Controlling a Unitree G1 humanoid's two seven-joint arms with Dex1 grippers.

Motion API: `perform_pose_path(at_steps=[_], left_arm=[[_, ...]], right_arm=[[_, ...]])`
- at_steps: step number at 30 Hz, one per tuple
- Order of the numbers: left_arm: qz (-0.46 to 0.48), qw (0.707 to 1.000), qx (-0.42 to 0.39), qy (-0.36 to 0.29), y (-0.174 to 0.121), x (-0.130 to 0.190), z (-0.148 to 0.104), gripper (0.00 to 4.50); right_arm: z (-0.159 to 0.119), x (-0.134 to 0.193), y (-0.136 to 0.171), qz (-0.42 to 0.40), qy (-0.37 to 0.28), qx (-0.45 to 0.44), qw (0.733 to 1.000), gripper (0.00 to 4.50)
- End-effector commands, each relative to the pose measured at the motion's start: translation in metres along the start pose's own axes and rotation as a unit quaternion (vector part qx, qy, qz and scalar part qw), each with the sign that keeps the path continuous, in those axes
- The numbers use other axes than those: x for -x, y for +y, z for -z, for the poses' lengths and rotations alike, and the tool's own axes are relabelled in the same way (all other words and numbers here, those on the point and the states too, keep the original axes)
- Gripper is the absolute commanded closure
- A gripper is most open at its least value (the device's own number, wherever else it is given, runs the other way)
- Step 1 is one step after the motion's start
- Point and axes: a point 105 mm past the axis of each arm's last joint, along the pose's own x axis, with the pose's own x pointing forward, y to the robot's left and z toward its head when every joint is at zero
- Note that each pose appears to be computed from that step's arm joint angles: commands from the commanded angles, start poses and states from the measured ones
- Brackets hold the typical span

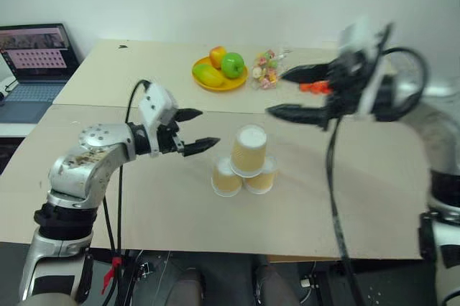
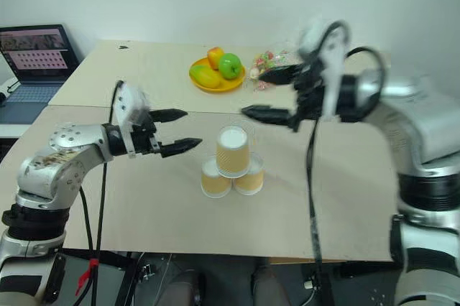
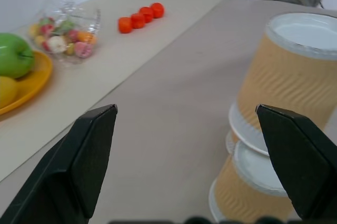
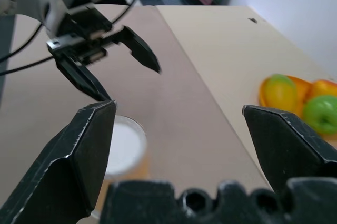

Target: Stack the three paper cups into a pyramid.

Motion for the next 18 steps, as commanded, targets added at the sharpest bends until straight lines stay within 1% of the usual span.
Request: perform_pose_path(at_steps=[1,3,4,5,6,7,8,10,12,13,15,16,18], left_arm=[[-0.033,0.999,0.012,-0.020,0.013,0.032,-0.016,0.00],[-0.031,0.999,0.020,-0.016,0.010,0.043,-0.015,0.00],[-0.045,0.999,0.022,-0.012,0.013,0.048,-0.011,0.00],[-0.063,0.998,0.027,-0.007,0.017,0.052,-0.006,0.00],[-0.074,0.997,0.025,0.012,0.018,0.056,0.003,0.00],[-0.079,0.996,0.020,0.025,0.017,0.060,0.009,0.00],[-0.079,0.996,0.017,0.034,0.016,0.062,0.013,0.00],[-0.089,0.995,0.020,0.046,0.015,0.065,0.024,0.00],[-0.102,0.994,0.021,0.046,0.014,0.067,0.033,0.00],[-0.115,0.992,0.025,0.042,0.016,0.068,0.038,0.00],[-0.171,0.984,0.019,0.044,0.028,0.075,0.058,0.00],[-0.190,0.981,0.020,0.045,0.032,0.078,0.066,0.00],[-0.204,0.978,0.020,0.043,0.034,0.081,0.072,0.00]], right_arm=[[0.009,0.035,0.001,0.007,-0.005,-0.026,1.000,0.04],[0.027,0.046,0.008,0.004,0.007,-0.055,0.998,0.04],[0.044,0.052,0.013,0.005,0.032,-0.080,0.996,0.04],[0.059,0.055,0.020,0.001,0.053,-0.093,0.994,0.04],[0.072,0.060,0.028,-0.004,0.065,-0.114,0.991,0.04],[0.082,0.064,0.033,0.000,0.073,-0.131,0.989,0.04],[0.087,0.065,0.035,0.003,0.074,-0.140,0.987,0.04],[0.099,0.069,0.036,0.021,0.086,-0.130,0.988,0.04],[0.113,0.073,0.032,0.050,0.093,-0.133,0.986,0.04],[0.121,0.075,0.027,0.068,0.093,-0.144,0.983,0.04],[0.141,0.078,0.018,0.102,0.102,-0.145,0.979,0.04],[0.147,0.078,0.016,0.109,0.107,-0.140,0.978,0.04],[0.151,0.077,0.015,0.110,0.110,-0.130,0.979,0.04]])
